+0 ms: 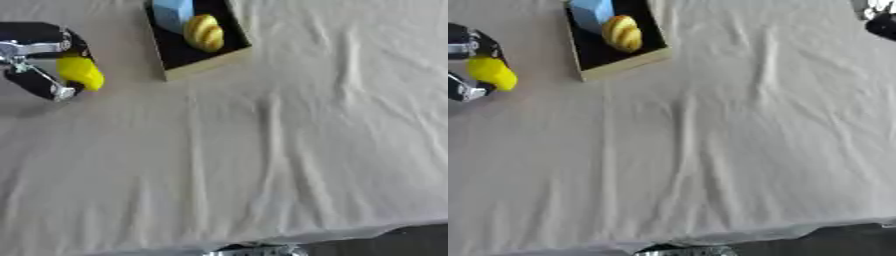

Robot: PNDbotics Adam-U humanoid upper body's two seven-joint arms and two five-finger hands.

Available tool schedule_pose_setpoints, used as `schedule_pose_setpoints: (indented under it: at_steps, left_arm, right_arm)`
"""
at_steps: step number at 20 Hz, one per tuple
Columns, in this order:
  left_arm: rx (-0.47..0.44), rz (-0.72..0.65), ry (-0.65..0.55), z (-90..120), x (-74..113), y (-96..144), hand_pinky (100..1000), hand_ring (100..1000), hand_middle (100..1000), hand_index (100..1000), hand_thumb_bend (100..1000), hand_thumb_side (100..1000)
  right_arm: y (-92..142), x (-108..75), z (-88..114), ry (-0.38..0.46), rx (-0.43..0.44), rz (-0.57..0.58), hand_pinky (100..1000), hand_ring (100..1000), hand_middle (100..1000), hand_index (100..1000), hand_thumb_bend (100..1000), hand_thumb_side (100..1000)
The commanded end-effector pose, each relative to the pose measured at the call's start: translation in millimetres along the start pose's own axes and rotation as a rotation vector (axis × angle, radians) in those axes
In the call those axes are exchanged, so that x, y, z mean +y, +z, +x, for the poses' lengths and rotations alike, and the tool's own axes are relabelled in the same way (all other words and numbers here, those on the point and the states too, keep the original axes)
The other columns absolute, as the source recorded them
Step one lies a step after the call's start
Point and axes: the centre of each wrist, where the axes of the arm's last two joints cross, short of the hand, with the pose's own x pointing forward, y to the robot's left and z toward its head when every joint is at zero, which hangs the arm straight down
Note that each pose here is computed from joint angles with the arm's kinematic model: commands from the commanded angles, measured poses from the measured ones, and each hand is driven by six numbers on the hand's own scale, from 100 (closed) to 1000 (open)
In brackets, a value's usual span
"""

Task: Pick up objects on the table and place them in the box.

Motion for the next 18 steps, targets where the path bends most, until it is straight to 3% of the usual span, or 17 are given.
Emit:
schedule_pose_setpoints:
  at_steps: [1, 5, 9, 10, 11, 14, 18]
  left_arm:
    - [-0.031, 0.125, -0.064, 18.3, 38.7, 10.3, 798, 733, 643, 702, 100, 115]
    - [-0.070, 0.239, -0.092, 46.2, 68.3, 0.0, 788, 721, 634, 703, 100, 133]
    - [-0.108, 0.321, -0.071, 60.6, 87.6, -19.2, 779, 709, 628, 703, 100, 146]
    - [-0.121, 0.329, -0.064, 63.5, 90.3, -25.3, 776, 707, 626, 705, 100, 246]
    - [-0.134, 0.337, -0.056, 66.5, 92.6, -31.4, 774, 708, 629, 706, 100, 155]
    - [-0.175, 0.350, -0.014, 76.0, 92.5, -51.8, 764, 704, 632, 710, 100, 182]
    - [-0.201, 0.339, 0.053, 88.9, 78.8, -82.8, 758, 706, 637, 724, 100, 188]
  right_arm:
    - [-4.8, -7.9, 5.9, 0.011, -0.024, -0.008, 985, 862, 619, 881, 100, 431]
    - [-6.4, -8.7, 6.7, 0.006, -0.032, -0.011, 983, 861, 618, 879, 100, 421]
    - [-9.5, -9.2, 8.1, -0.005, -0.044, -0.015, 983, 861, 618, 878, 100, 414]
    - [-10.2, -9.2, 8.4, -0.007, -0.047, -0.015, 983, 861, 618, 878, 100, 414]
    - [-11.0, -9.2, 8.8, -0.010, -0.050, -0.015, 983, 861, 618, 877, 100, 413]
    - [-13.3, -8.9, 9.8, -0.021, -0.056, -0.017, 984, 861, 617, 877, 100, 418]
    - [-14.8, -8.7, 10.3, -0.031, -0.057, -0.019, 985, 861, 616, 876, 100, 426]
